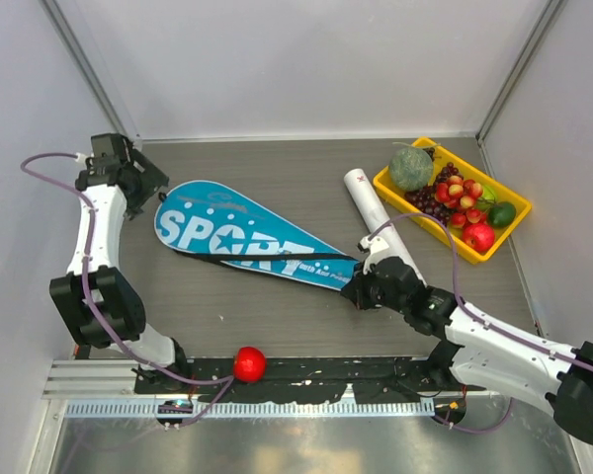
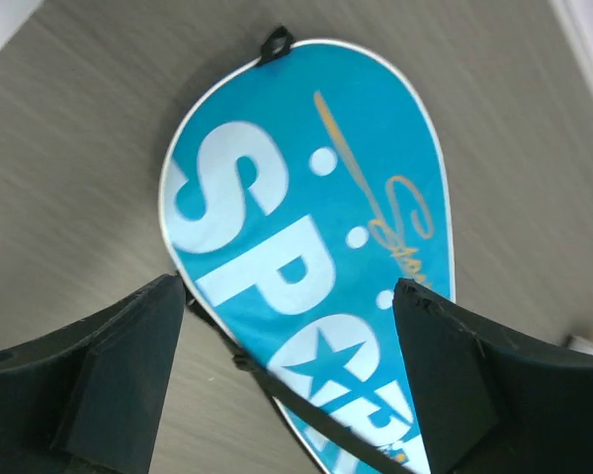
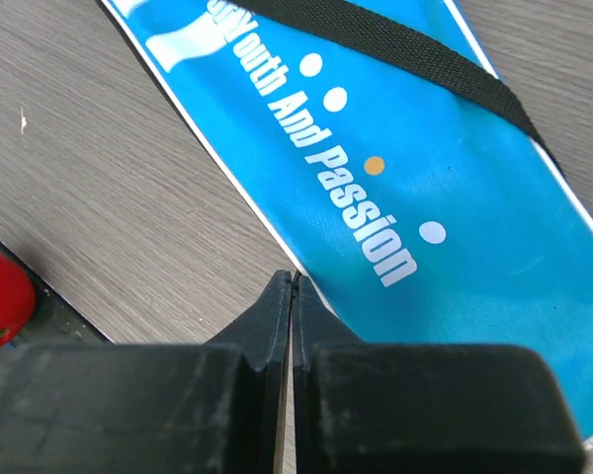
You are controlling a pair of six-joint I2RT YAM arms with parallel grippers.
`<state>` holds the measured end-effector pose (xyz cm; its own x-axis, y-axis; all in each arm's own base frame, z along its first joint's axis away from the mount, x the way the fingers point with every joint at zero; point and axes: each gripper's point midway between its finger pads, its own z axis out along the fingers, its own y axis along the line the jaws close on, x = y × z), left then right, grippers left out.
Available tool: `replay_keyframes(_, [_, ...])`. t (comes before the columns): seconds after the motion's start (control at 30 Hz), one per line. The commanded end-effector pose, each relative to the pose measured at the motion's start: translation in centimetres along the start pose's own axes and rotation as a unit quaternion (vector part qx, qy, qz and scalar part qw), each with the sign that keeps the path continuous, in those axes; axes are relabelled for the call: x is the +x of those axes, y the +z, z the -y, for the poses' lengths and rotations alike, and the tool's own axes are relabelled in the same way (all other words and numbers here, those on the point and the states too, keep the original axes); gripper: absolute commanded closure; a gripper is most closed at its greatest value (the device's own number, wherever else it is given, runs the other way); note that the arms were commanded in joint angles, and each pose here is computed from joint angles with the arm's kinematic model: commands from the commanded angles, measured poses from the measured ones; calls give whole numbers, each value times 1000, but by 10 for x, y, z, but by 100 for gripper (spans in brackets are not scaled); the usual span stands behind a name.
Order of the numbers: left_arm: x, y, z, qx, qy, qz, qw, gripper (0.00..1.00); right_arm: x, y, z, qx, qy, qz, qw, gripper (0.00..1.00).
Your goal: Pack up the badminton gear
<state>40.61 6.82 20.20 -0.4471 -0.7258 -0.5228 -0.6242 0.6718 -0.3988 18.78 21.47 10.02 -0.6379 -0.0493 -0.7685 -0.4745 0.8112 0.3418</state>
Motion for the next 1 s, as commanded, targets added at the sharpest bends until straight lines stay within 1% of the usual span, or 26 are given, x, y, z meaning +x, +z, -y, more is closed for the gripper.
replay_keyframes(0.0, [19, -40, -22, -65, 51, 20, 996, 7, -48, 1, -32, -52, 27, 70, 996, 95])
replay_keyframes(0.03, [29, -49, -18, -52, 50, 23, 997, 3, -47, 3, -32, -51, 30, 66, 996, 95])
replay_keyframes(0.07, [41, -56, -7, -26, 52, 26, 998, 0, -51, 4, -42, -75, 30, 67, 994, 95])
replay_keyframes(0.1, [56, -63, -3, -10, 35, 22, 999, 1, -51, 5, -46, -82, 30, 65, 994, 95])
replay_keyframes(0.13, [73, -66, -1, 9, 20, 14, 1000, 2, -52, 7, -49, -84, 30, 63, 994, 95])
replay_keyframes(0.17, [82, -72, 9, 44, -2, 16, 999, 3, -52, 8, -53, -89, 31, 61, 994, 95])
replay_keyframes(0.23, [122, -82, 24, 104, -45, -22, 993, 9, -53, 11, -61, -97, 29, 55, 993, 95])
replay_keyframes(0.27, [138, -85, 29, 128, -65, -28, 989, 11, -55, 12, -66, -101, 26, 53, 993, 95])
replay_keyframes(0.33, [161, -91, 33, 159, -92, -34, 982, 15, -61, 13, -73, -104, 26, 57, 993, 95])
replay_keyframes(0.37, [172, -92, 35, 171, -113, -41, 978, 16, -61, 16, -74, -103, 27, 56, 993, 95])
replay_keyframes(0.4, [184, -95, 39, 187, -119, -52, 974, 16, -65, 16, -79, -108, 25, 58, 992, 95])
replay_keyframes(0.5, [218, -94, 43, 207, -119, -88, 967, 18, -69, 23, -88, -114, 26, 54, 992, 94])
replay_keyframes(0.67, [267, -82, 42, 189, -108, -120, 969, 22, -72, 26, -107, -129, 23, 56, 990, 95])
replay_keyframes(0.77, [289, -74, 49, 192, -105, -144, 965, 27, -70, 27, -114, -135, 18, 53, 989, 95])
replay_keyframes(0.8, [292, -73, 53, 193, -101, -147, 965, 28, -75, 28, -110, -121, 22, 65, 990, 95])
replay_keyframes(0.97, [312, -69, 62, 188, -72, -155, 967, 32, -72, 26, -108, -114, 25, 68, 991, 95])
